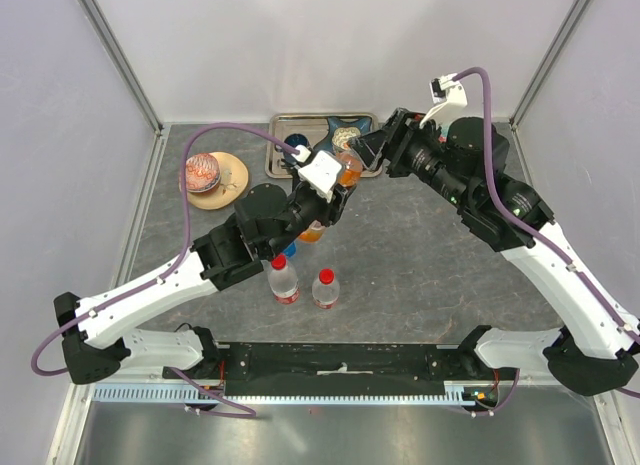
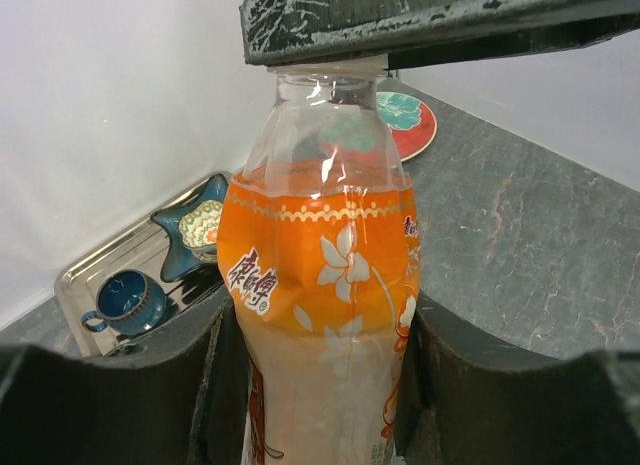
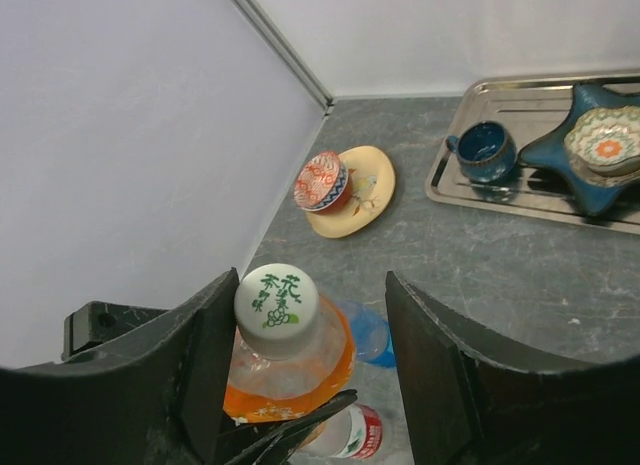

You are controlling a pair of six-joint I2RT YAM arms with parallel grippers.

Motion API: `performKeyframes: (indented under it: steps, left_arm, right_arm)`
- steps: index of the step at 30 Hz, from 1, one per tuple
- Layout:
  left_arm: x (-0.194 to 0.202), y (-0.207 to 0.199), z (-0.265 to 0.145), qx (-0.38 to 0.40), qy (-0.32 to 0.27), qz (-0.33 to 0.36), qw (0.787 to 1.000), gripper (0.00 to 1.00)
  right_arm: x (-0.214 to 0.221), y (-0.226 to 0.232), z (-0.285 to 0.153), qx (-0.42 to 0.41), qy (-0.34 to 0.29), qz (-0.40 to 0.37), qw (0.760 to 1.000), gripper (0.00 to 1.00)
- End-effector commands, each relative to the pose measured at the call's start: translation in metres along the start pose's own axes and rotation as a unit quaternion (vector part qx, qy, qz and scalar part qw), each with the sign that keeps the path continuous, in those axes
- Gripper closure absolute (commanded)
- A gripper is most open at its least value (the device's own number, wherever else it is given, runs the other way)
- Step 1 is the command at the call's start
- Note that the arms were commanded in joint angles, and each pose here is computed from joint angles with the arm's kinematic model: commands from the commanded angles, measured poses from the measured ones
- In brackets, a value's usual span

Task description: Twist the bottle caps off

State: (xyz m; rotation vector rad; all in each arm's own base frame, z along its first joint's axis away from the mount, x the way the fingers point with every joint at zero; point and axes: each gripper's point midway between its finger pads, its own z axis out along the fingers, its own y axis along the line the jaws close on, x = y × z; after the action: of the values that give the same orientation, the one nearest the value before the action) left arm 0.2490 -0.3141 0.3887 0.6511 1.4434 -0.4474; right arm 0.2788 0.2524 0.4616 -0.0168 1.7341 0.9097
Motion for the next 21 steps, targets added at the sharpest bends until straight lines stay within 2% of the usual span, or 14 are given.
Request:
performKeyframes:
  steps: [1,4,5,7,8,9,11,15,18,21]
  left_arm:
    - [-0.023,0.007,0.000,-0.017,-0.038,-0.002,0.999,0.53]
    - [-0.023,0.007,-0.002,-0.015,-0.039,-0.002,0.999,0.53]
    - [-0.024,0.006,-0.002,-0.014,-0.040,-0.003,0.999,0.53]
    - [-0.024,0.005,-0.003,-0.009,-0.042,-0.004,0.999,0.53]
    - [-0.025,0.005,-0.005,-0.007,-0.044,-0.005,0.999,0.52]
    - [-0.026,0.005,-0.005,-0.006,-0.047,-0.007,0.999,0.52]
    - [-0.030,0.002,-0.008,0.005,-0.054,-0.010,0.999,0.52]
    - [-0.039,-0.009,-0.020,0.048,-0.069,-0.024,0.996,0.50]
    - [-0.053,-0.027,-0.035,0.116,-0.089,-0.039,0.989,0.53]
    - [-0.058,-0.054,-0.053,0.213,-0.084,-0.048,0.972,0.57]
  right_arm:
    - [-0.004,0.007,-0.004,-0.015,-0.010,0.006,1.000,0.36]
    - [0.000,0.006,-0.002,-0.017,-0.005,0.007,1.000,0.47]
    - [0.001,0.004,-0.002,-0.014,-0.005,0.007,1.000,0.56]
    - [-0.003,0.004,-0.005,-0.015,-0.017,0.007,1.000,0.67]
    - [-0.003,0.003,-0.006,-0.014,-0.017,0.008,1.000,0.80]
    - [-0.004,0.003,-0.007,-0.014,-0.019,0.007,1.000,0.88]
    - [-0.004,0.003,-0.007,-0.013,-0.019,0.005,1.000,1.00]
    - [-0.002,0.004,-0.014,-0.029,-0.017,-0.021,0.999,1.00]
    - [0.000,0.010,-0.020,-0.055,-0.013,-0.053,0.997,1.00]
    - [0.004,0.027,-0.029,-0.109,0.001,-0.082,0.991,1.00]
